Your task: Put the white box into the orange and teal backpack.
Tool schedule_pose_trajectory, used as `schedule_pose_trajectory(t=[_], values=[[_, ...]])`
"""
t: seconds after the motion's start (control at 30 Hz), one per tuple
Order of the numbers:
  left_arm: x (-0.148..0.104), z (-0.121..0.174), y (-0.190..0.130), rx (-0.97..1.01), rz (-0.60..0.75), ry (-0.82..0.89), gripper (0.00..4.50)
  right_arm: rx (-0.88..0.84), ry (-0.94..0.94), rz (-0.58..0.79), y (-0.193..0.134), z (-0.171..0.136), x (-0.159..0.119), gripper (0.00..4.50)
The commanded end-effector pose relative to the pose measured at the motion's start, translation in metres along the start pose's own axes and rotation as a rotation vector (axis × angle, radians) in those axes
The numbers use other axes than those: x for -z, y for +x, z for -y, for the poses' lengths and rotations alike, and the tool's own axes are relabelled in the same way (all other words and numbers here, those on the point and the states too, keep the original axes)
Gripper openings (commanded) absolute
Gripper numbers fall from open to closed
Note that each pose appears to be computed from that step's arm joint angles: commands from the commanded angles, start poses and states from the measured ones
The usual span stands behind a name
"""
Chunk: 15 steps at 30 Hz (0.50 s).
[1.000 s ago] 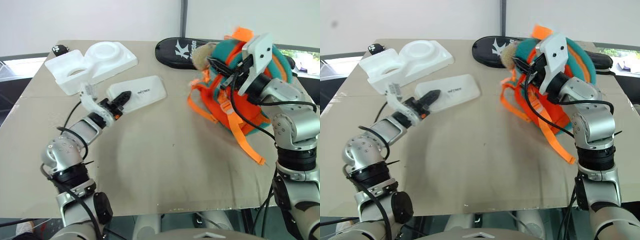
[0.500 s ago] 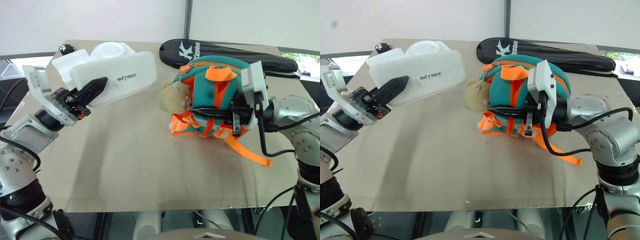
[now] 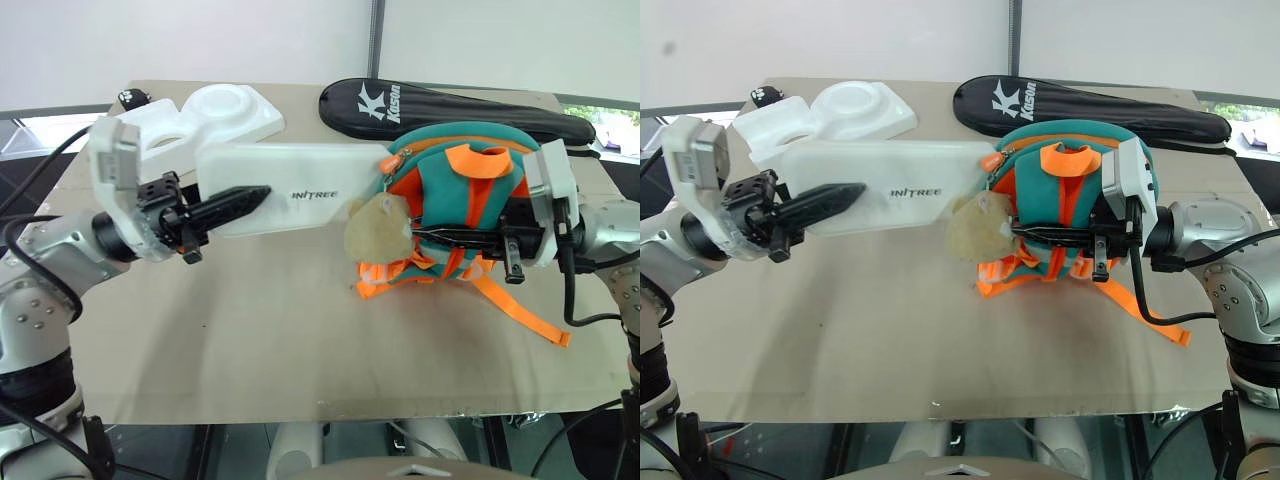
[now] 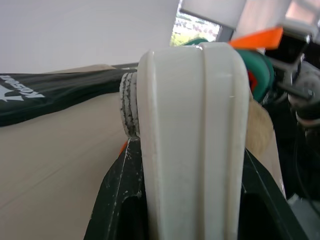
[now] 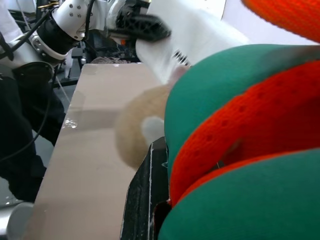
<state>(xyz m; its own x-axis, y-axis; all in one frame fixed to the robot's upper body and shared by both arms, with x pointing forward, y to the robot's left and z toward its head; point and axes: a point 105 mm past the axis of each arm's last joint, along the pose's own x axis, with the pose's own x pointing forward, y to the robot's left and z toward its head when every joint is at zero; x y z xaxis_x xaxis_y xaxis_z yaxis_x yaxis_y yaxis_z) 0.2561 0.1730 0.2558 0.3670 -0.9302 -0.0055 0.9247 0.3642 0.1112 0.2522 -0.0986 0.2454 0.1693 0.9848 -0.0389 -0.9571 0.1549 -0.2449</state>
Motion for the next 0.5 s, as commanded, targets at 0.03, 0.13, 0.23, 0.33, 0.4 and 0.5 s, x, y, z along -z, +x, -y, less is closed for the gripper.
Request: schedule_pose_trajectory(t=[0.03, 0.13, 0.23, 0.33, 0.4, 0.5], values=[[0.004, 0.015, 0.025, 0.145, -0.050, 0.089, 1.02, 0.054, -0.054, 0.036, -0.001, 0.002, -0.011, 0.03], [0.008, 0.008, 0.052, 0.137, -0.059, 0.146, 1.02, 0.073, -0.047, 0.043, 0.001, 0.001, -0.010, 0.03], [0.012, 0.009, 0.080, 0.173, -0.058, 0.171, 1.02, 0.079, -0.045, 0.046, 0.003, -0.001, -0.010, 0.03], [0.027, -0.001, 0.125, 0.119, -0.111, 0.223, 1.02, 0.103, -0.051, 0.048, 0.003, -0.003, -0.009, 0.03], [0.040, -0.012, 0.157, 0.055, -0.148, 0.275, 1.02, 0.120, -0.053, 0.054, 0.002, -0.005, -0.009, 0.03], [0.051, -0.014, 0.176, 0.049, -0.165, 0.283, 1.02, 0.155, -0.050, 0.049, 0.001, -0.002, -0.007, 0.03]])
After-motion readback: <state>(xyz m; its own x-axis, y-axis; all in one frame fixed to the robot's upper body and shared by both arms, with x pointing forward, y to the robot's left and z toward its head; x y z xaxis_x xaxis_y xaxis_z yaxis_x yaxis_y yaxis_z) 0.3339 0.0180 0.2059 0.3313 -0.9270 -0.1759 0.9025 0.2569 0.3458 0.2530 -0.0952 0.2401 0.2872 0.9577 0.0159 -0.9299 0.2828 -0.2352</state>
